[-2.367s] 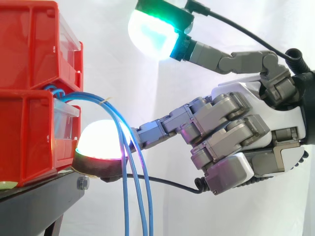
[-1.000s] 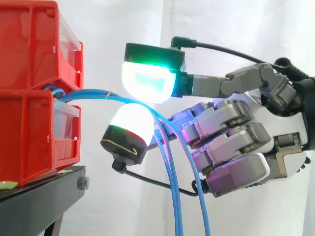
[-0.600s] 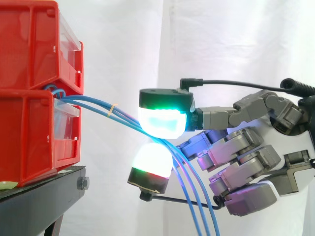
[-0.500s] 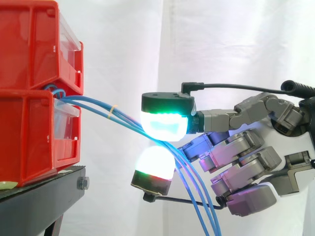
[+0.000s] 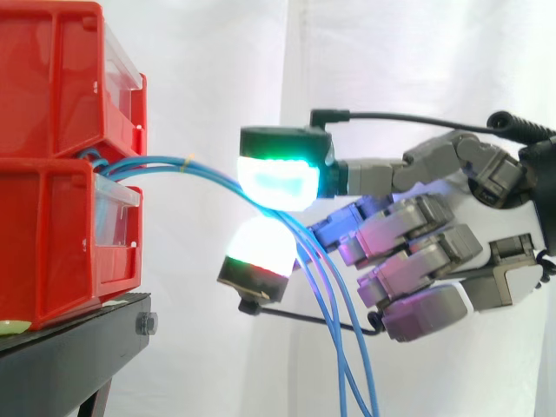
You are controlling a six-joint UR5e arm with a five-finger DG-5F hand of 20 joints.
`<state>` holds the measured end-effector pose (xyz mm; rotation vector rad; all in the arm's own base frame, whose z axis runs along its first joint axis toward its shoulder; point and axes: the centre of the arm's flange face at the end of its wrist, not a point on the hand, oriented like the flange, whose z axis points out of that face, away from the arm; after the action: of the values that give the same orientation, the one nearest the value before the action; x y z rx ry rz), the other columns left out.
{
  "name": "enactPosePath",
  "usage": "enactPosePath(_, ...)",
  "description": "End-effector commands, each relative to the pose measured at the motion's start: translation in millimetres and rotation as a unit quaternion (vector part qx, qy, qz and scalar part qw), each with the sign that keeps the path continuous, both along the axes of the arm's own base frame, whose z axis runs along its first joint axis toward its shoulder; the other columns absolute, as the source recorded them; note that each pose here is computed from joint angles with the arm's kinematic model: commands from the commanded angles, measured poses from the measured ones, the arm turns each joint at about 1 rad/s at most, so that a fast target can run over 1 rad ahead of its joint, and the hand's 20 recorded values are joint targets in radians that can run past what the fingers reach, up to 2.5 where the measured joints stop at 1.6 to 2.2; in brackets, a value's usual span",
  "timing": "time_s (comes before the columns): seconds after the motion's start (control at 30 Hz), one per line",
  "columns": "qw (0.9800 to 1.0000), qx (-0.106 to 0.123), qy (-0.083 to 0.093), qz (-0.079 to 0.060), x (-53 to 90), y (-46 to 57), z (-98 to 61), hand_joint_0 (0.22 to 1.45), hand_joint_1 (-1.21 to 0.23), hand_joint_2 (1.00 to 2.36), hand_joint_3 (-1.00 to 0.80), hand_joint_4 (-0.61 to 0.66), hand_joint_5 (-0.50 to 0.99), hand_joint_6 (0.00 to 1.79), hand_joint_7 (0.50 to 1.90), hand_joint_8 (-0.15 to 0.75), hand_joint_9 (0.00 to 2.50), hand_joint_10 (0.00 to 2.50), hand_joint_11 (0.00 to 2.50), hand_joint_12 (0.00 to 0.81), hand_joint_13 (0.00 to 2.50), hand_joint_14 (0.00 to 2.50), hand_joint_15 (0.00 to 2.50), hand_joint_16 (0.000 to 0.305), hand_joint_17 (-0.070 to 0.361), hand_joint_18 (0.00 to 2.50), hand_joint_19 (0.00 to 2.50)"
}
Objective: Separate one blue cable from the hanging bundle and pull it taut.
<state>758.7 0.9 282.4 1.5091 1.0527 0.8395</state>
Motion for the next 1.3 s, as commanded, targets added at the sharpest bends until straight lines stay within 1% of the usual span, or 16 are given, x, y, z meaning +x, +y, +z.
enactPosePath(0.0, 1.0000, -0.006, -0.005, -0.003, 2.4, 1.1, 6.1, 0.47, -0.54, 1.00, -0.50, 0.24, 0.10, 0.51, 1.45, 0.136, 1.77, 2.50, 1.64, 0.257, 1.41, 2.50, 1.26, 0.074, 0.166, 1.81, 0.77)
enactPosePath(0.03, 0.9999, -0.010, -0.005, -0.006, 2.4, 0.5, 6.9, 0.43, -0.47, 1.00, -0.50, 0.25, 0.11, 0.50, 1.46, 0.137, 1.80, 2.50, 1.64, 0.272, 1.44, 2.50, 1.23, 0.083, 0.186, 1.86, 0.69)
enactPosePath(0.07, 0.9999, -0.011, -0.005, -0.008, 2.3, 0.2, 6.9, 0.42, -0.43, 1.00, -0.50, 0.25, 0.11, 0.50, 1.46, 0.139, 1.81, 2.50, 1.63, 0.282, 1.45, 2.50, 1.22, 0.084, 0.189, 1.87, 0.66)
enactPosePath(0.1, 0.9999, -0.013, -0.004, -0.008, 2.3, 0.1, 6.9, 0.39, -0.33, 1.00, -0.50, 0.24, 0.11, 0.50, 1.44, 0.131, 1.83, 2.50, 1.63, 0.280, 1.48, 2.50, 1.20, 0.090, 0.203, 1.90, 0.58)
enactPosePath(0.13, 0.9998, -0.014, -0.005, -0.009, 2.3, -0.2, 7.1, 0.38, -0.28, 1.00, -0.50, 0.23, 0.11, 0.50, 1.45, 0.126, 1.84, 2.50, 1.57, 0.283, 1.49, 2.50, 1.19, 0.091, 0.205, 1.92, 0.57)
enactPosePath(0.17, 0.9998, -0.015, -0.004, -0.011, 2.2, -0.4, 7.1, 0.38, -0.19, 1.00, -0.50, 0.20, 0.12, 0.51, 1.43, 0.101, 1.84, 2.50, 1.59, 0.270, 1.52, 2.50, 1.18, 0.273, 0.204, 1.93, 0.57)
enactPosePath(0.2, 0.9998, -0.016, -0.003, -0.011, 1.9, -0.5, 6.4, 0.39, -0.12, 1.00, -0.50, 0.18, 0.12, 0.52, 1.42, 0.085, 1.84, 2.50, 1.61, 0.265, 1.51, 2.50, 1.18, 0.089, 0.201, 1.92, 0.56)
enactPosePath(0.27, 0.9998, -0.016, -0.004, -0.011, 2.2, -1.6, 7.1, 0.44, -0.09, 1.00, -0.50, 0.15, 0.12, 0.54, 1.36, 0.039, 1.82, 2.50, 1.56, 0.240, 1.48, 2.50, 1.20, 0.078, 0.176, 1.84, 0.64)
enactPosePath(0.33, 0.9998, -0.016, -0.003, -0.011, 1.9, -0.5, 6.4, 0.53, -0.20, 1.00, -0.50, 0.13, 0.11, 0.56, 1.29, 0.027, 1.79, 2.50, 1.58, 0.207, 1.42, 2.50, 1.25, 0.063, 0.142, 1.73, 0.82)
enactPosePath(0.37, 0.9998, -0.015, -0.005, -0.011, 2.0, -0.5, 8.2, 0.54, -0.22, 1.00, -0.50, 0.12, 0.11, 0.57, 1.28, 0.027, 1.79, 2.50, 1.58, 0.203, 1.41, 2.50, 1.25, 0.062, 0.139, 1.72, 0.85)
enactPosePath(0.4, 0.9998, -0.016, -0.003, -0.011, 1.9, -0.5, 6.4, 0.61, -0.38, 1.00, -0.50, 0.10, 0.11, 0.56, 1.29, 0.010, 1.80, 2.50, 1.56, 0.188, 1.39, 2.50, 1.25, 0.058, 0.129, 1.70, 0.92)
enactPosePath(0.43, 0.9998, -0.016, -0.003, -0.011, 1.8, -0.6, 6.3, 0.66, -0.46, 1.00, -0.50, 0.10, 0.11, 0.55, 1.32, 0.010, 1.82, 2.50, 1.57, 0.186, 1.39, 2.50, 1.24, 0.057, 0.129, 1.70, 0.92)
enactPosePath(0.53, 0.9998, -0.016, -0.002, -0.011, 1.6, -0.6, 6.2, 0.71, -0.57, 1.00, -0.50, 0.08, 0.12, 0.54, 1.36, 0.001, 1.86, 2.50, 1.60, 0.185, 1.40, 2.50, 1.24, 0.058, 0.129, 1.71, 0.93)
enactPosePath(0.67, 0.9998, -0.016, -0.001, -0.011, 1.4, -0.6, 6.2, 0.74, -0.64, 1.00, -0.50, 0.08, 0.12, 0.53, 1.39, -0.005, 1.86, 2.50, 1.59, 0.175, 1.40, 2.50, 1.27, 0.058, 0.130, 1.71, 0.92)
enactPosePath(0.93, 0.9998, -0.017, 0.000, -0.011, 1.3, -0.7, 6.1, 0.76, -0.67, 1.01, -0.44, 0.05, 0.12, 0.52, 1.43, -0.004, 1.84, 2.50, 1.61, 0.181, 1.38, 2.50, 1.28, 0.059, 0.132, 1.69, 0.88)
enactPosePath(1.27, 0.9998, -0.017, 0.000, -0.011, 1.3, -0.7, 6.1, 0.75, -0.75, 1.00, -0.47, 0.03, 0.12, 0.52, 1.41, 0.011, 1.73, 2.50, 1.58, 0.190, 1.34, 2.50, 1.30, 0.058, 0.131, 1.68, 0.96)
